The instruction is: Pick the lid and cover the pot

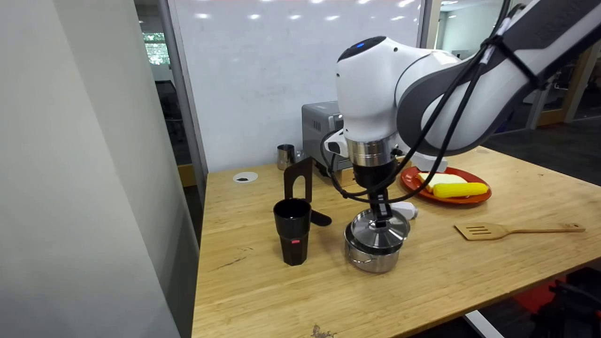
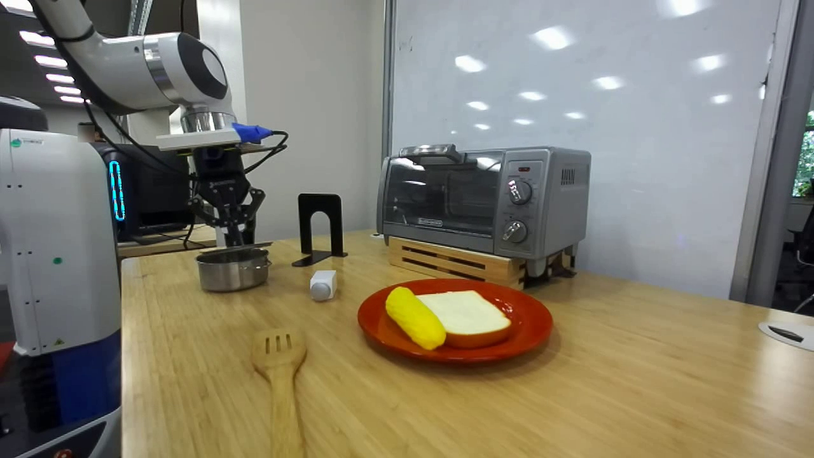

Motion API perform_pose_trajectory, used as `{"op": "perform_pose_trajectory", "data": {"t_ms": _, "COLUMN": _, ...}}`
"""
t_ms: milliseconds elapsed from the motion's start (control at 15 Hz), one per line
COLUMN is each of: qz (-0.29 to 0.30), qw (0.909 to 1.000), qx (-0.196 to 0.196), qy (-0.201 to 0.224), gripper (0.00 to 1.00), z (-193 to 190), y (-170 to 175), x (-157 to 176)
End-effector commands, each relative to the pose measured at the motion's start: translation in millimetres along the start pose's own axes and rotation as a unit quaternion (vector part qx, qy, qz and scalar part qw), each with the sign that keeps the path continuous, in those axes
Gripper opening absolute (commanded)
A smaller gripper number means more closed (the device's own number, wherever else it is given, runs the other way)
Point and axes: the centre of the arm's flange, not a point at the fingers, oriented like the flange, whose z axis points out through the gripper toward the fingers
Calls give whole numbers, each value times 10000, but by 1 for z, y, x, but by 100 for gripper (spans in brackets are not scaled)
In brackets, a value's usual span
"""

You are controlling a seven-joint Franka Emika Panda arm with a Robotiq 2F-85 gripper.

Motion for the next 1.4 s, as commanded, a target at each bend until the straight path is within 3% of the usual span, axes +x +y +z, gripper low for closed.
{"op": "perform_pose_trajectory", "data": {"t_ms": 0, "qz": -317, "qw": 9990, "qx": -28, "qy": 323, "gripper": 1, "z": -7, "y": 0, "x": 2}}
{"op": "perform_pose_trajectory", "data": {"t_ms": 600, "qz": -627, "qw": 9945, "qx": 494, "qy": 679, "gripper": 1, "z": -12, "y": 4, "x": -6}}
{"op": "perform_pose_trajectory", "data": {"t_ms": 1333, "qz": -629, "qw": 9952, "qx": 548, "qy": 505, "gripper": 1, "z": 4, "y": 12, "x": -20}}
